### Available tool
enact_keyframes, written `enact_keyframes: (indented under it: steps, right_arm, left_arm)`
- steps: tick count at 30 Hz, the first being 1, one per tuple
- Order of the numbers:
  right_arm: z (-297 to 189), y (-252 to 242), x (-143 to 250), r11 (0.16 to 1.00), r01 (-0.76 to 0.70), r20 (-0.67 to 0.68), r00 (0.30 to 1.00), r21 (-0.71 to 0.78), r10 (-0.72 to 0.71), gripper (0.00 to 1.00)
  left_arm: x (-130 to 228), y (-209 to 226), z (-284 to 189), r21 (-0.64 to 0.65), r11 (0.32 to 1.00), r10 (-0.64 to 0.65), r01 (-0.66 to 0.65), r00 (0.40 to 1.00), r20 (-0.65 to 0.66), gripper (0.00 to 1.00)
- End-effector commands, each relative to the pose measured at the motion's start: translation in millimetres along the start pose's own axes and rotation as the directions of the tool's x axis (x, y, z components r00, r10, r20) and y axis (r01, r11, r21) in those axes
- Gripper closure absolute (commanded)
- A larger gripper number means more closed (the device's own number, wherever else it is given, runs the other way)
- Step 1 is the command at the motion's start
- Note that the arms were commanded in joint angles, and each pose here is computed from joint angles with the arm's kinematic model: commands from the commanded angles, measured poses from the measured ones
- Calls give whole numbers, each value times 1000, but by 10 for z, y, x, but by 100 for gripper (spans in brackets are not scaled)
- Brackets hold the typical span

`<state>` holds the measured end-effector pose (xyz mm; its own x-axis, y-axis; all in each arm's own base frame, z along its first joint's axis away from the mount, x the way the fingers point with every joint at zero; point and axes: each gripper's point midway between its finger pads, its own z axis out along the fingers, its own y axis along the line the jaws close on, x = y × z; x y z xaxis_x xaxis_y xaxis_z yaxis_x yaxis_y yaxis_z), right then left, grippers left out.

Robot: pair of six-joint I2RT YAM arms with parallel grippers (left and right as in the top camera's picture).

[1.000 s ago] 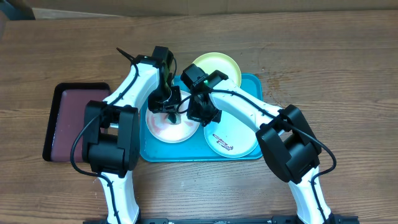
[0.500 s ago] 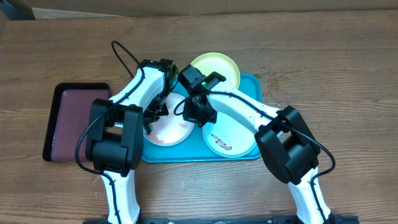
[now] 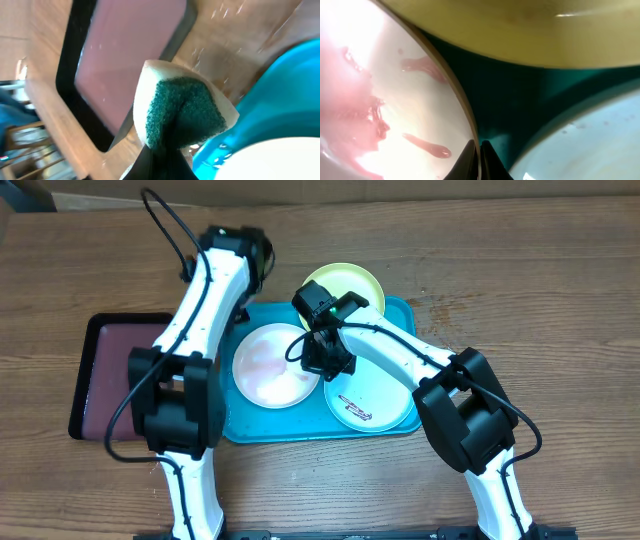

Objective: Clean dirty plates on tray and stack at the side
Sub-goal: 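Carry the sponge with the left gripper over the dark maroon tray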

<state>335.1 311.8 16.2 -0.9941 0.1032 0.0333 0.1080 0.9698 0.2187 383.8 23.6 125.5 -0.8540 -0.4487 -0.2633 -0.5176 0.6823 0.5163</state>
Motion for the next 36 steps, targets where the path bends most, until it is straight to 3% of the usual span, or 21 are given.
enact_keyframes:
  steps: [1,10,14,24,36]
  right_arm:
    - [-159,139,30,995,86,11,996,-54,-85,96]
    - [-644,513,71,957,267,93,962,-111,-258,96]
    - [-862,570,24,949,315,166,938,-35,-305,96]
    - [-1464,428,-174,897,345,328,843,277,-426,96]
    - [-1528,417,-190,894,338,339,838,293,-428,96]
  left_arm:
    - [-136,263,-257,119,981,-150,150,989,-9,96]
    - [-232,934,-1,251,906,-280,340,928,-248,96]
    - [-199,1135,211,255,869,-323,424,877,-356,96]
    - [-155,1124,649,292,848,-305,441,859,-411,96]
    - [-19,1174,1078,256,828,-350,498,817,-457,96]
